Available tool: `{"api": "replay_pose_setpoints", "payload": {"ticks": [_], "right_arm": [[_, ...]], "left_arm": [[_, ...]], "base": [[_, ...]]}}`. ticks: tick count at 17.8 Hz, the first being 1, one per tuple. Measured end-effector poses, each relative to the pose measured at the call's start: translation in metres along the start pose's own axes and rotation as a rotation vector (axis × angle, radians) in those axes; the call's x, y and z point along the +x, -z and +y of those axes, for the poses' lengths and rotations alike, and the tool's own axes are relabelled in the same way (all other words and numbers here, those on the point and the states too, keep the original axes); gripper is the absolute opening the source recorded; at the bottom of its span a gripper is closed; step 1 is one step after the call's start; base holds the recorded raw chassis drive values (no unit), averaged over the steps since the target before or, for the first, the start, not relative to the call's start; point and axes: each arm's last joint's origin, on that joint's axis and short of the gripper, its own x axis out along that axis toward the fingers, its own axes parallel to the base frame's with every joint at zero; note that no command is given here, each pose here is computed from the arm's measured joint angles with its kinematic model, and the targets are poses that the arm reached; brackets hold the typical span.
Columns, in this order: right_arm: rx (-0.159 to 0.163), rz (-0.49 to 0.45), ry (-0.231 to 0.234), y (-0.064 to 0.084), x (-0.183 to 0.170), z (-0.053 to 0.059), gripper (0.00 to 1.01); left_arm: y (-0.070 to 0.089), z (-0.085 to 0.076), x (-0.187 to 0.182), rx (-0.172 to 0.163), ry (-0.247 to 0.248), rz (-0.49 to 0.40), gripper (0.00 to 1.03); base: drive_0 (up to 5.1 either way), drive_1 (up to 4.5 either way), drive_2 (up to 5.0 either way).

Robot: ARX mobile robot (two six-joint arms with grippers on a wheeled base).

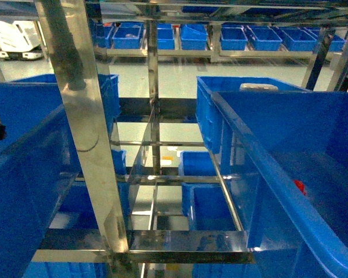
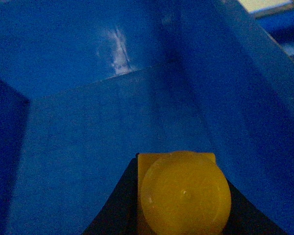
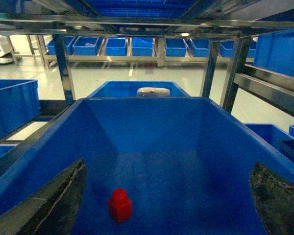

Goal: Sort and place red and yellow blocks in left bins

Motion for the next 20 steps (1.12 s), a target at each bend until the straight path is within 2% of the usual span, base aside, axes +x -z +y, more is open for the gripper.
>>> {"api": "replay_pose_setpoints", "payload": {"ticks": [1, 2, 4, 5, 6, 7, 8, 9, 10, 13, 17, 20], "right_arm": [[0.0, 0.0, 0.0, 0.0, 0.0, 0.0, 0.98], [0.0, 0.0, 0.0, 0.0, 0.0, 0.0, 0.98], [0.0, 0.0, 0.0, 0.0, 0.0, 0.0, 0.98], [0.0, 0.0, 0.0, 0.0, 0.0, 0.0, 0.98], [0.0, 0.0, 0.0, 0.0, 0.0, 0.0, 0.98], [0.0, 0.0, 0.0, 0.0, 0.0, 0.0, 0.98], [0.0, 0.0, 0.0, 0.0, 0.0, 0.0, 0.98], [0.0, 0.0, 0.0, 0.0, 0.0, 0.0, 0.98], [0.0, 0.0, 0.0, 0.0, 0.0, 0.0, 0.98], [0.0, 0.0, -0.001, 0.0, 0.0, 0.0, 0.98], [0.0, 0.0, 0.0, 0.0, 0.0, 0.0, 0.98], [0.0, 0.0, 0.0, 0.0, 0.0, 0.0, 0.98]], "left_arm": [[0.003, -0.004, 0.008, 0.012, -0.001, 0.024, 0.26], [0.007, -0.006, 0.014, 0.002, 0.011, 0.041, 0.26], [0.01, -0.002, 0.02, -0.007, -0.019, 0.031, 0.26], [0.017, 0.004, 0.024, -0.053, -0.045, 0.024, 0.26], [0.021, 0.009, 0.024, -0.074, -0.059, 0.022, 0.26], [0.025, 0.013, 0.023, -0.047, -0.093, 0.047, 0.26], [0.039, 0.019, 0.025, -0.039, -0.116, 0.099, 0.26], [0.062, 0.026, 0.027, -0.042, -0.117, 0.183, 0.26], [0.077, 0.034, 0.027, -0.045, -0.129, 0.226, 0.26], [0.078, 0.05, 0.025, -0.049, -0.164, 0.209, 0.26], [0.075, 0.052, 0.026, -0.041, -0.166, 0.197, 0.26], [0.076, 0.048, 0.029, -0.03, -0.153, 0.209, 0.26]], "base": [[0.0, 0.0, 0.0], [0.0, 0.0, 0.0], [0.0, 0.0, 0.0], [0.0, 0.0, 0.0], [0.0, 0.0, 0.0], [0.0, 0.0, 0.0], [0.0, 0.0, 0.0], [0.0, 0.0, 0.0], [0.0, 0.0, 0.0], [0.0, 0.0, 0.0], [0.0, 0.0, 0.0], [0.0, 0.0, 0.0]]}}
